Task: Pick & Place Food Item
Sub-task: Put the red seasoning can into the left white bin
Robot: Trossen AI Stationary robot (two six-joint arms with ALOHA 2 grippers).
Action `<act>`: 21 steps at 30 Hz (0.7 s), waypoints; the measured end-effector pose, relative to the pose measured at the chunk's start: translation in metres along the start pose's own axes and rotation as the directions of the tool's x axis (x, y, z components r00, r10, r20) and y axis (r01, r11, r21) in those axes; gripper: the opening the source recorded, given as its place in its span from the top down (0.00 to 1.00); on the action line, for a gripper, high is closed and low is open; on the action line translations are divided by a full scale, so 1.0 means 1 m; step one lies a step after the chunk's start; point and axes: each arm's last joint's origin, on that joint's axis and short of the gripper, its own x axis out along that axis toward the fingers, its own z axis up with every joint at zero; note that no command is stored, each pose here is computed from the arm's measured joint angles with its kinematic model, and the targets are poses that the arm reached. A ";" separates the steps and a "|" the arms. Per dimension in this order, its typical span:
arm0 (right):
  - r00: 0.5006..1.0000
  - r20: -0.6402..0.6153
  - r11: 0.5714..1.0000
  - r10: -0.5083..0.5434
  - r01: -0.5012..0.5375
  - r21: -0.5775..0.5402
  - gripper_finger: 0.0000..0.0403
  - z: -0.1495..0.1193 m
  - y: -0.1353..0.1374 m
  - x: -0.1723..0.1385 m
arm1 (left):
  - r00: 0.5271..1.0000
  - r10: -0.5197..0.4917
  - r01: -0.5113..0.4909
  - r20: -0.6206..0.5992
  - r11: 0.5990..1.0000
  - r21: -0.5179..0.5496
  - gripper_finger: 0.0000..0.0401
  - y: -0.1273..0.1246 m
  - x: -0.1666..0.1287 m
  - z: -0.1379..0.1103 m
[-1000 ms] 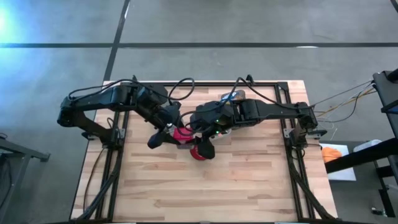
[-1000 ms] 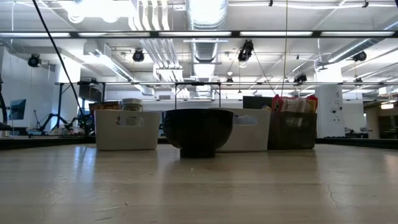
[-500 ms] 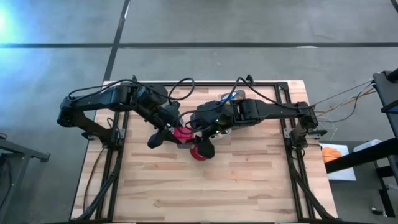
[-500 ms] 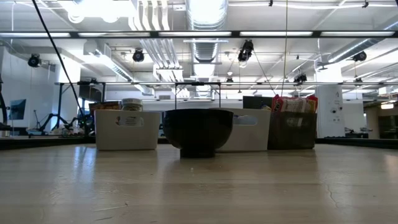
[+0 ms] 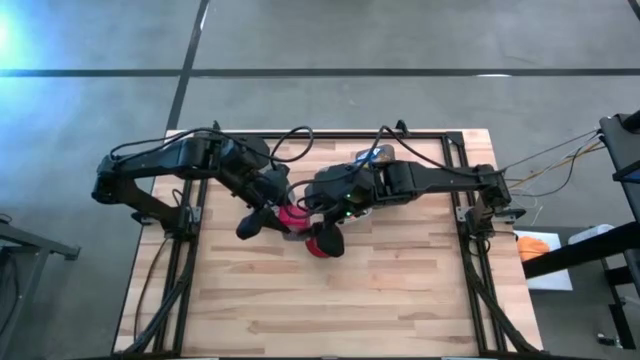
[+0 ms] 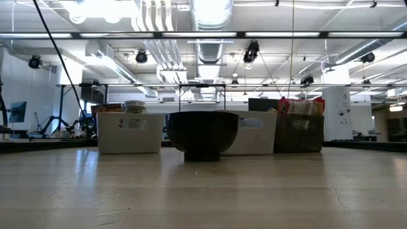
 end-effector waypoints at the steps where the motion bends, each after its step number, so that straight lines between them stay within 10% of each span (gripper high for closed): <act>1: 1.000 0.002 1.000 0.001 -0.001 0.000 0.38 0.000 0.000 0.000 | 1.000 0.001 -0.001 -0.002 1.000 0.000 0.49 0.000 0.000 0.000; 14: 0.995 0.050 0.997 -0.082 0.081 0.016 0.11 0.004 -0.002 -0.006 | 0.981 0.189 -0.189 0.028 0.982 -0.014 0.49 -0.006 -0.046 -0.014; 21: 0.995 0.061 0.996 -0.084 0.082 0.038 0.10 0.005 0.000 -0.012 | 0.868 0.489 -0.496 -0.090 0.864 -0.087 0.49 0.005 -0.072 -0.034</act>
